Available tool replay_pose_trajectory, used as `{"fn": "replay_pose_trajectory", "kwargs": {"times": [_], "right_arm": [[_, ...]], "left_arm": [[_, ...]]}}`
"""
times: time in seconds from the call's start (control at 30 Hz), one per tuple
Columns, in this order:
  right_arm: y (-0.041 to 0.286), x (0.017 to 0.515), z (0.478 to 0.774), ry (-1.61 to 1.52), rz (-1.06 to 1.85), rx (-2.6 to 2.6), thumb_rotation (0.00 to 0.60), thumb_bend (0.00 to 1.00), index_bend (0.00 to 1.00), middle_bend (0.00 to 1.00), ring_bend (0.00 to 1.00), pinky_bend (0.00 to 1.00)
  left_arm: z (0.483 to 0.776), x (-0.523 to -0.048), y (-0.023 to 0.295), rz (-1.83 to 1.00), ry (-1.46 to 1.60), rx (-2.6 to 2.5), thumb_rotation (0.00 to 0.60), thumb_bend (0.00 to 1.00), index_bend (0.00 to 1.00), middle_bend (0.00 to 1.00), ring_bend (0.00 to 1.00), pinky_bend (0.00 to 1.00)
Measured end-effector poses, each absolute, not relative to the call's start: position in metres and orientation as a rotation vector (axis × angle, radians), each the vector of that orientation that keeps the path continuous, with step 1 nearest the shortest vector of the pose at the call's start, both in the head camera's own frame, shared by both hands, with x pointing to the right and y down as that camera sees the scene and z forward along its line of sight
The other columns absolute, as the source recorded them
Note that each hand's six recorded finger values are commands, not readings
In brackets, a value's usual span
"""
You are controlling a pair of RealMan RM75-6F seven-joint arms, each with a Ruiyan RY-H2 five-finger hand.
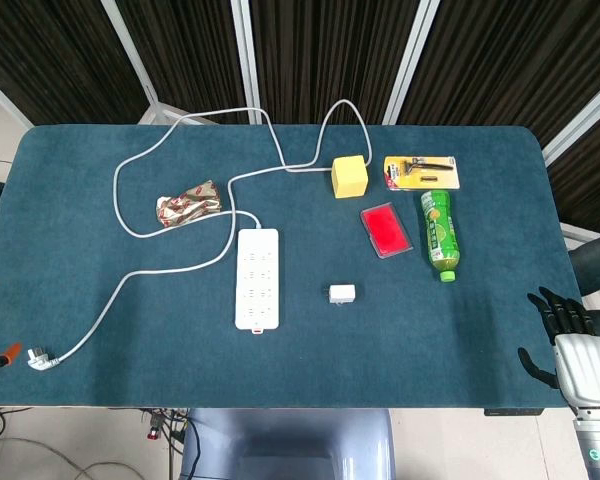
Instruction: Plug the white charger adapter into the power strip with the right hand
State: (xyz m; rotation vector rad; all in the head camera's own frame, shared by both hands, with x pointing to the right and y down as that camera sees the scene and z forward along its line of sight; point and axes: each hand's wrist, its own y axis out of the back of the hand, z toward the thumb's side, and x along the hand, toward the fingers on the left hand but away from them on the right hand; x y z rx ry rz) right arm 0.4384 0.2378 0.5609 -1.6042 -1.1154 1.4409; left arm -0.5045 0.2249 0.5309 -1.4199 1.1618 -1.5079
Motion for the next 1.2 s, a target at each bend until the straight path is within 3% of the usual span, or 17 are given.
{"fn": "replay_pose_trajectory", "kwargs": {"times": [0.37, 0.53, 0.77, 0.97, 1.2], "right_arm": [[0.24, 0.439, 0.564, -1.135, 1.46, -1.611, 0.6, 0.39, 0.11, 0.09, 0.16, 0.09], [0.239, 0.439, 0.565, -1.16, 1.461, -1.619, 0.6, 0.39, 0.11, 0.11, 0.24, 0.14], [0.24, 0.437, 0.565, -1.226, 1.463, -1.611, 0.6, 0.39, 0.11, 0.34, 0.43, 0.42], [0.243, 0.43, 0.571, -1.198, 1.477, -1.671, 0.6, 0.39, 0.11, 0.38, 0.47, 0.48], [0.232, 0.415, 0.571, -1.142, 1.452, -1.683, 0.6, 0.39, 0.18, 0.7, 0.76, 0.69]], "left_arm": [[0.526, -0.505, 0.227, -1.497, 1.179, -1.415, 0.6, 0.08, 0.16, 0.0, 0.0, 0.0], [0.526, -0.501, 0.227, -1.482, 1.162, -1.416, 0.6, 0.08, 0.16, 0.0, 0.0, 0.0], [0.522, -0.501, 0.23, -1.476, 1.18, -1.402, 0.6, 0.08, 0.16, 0.0, 0.0, 0.0], [0.519, -0.5, 0.233, -1.469, 1.177, -1.403, 0.6, 0.08, 0.16, 0.0, 0.0, 0.0], [0.521, -0.501, 0.233, -1.474, 1.176, -1.409, 0.6, 0.08, 0.16, 0.0, 0.0, 0.0]]}}
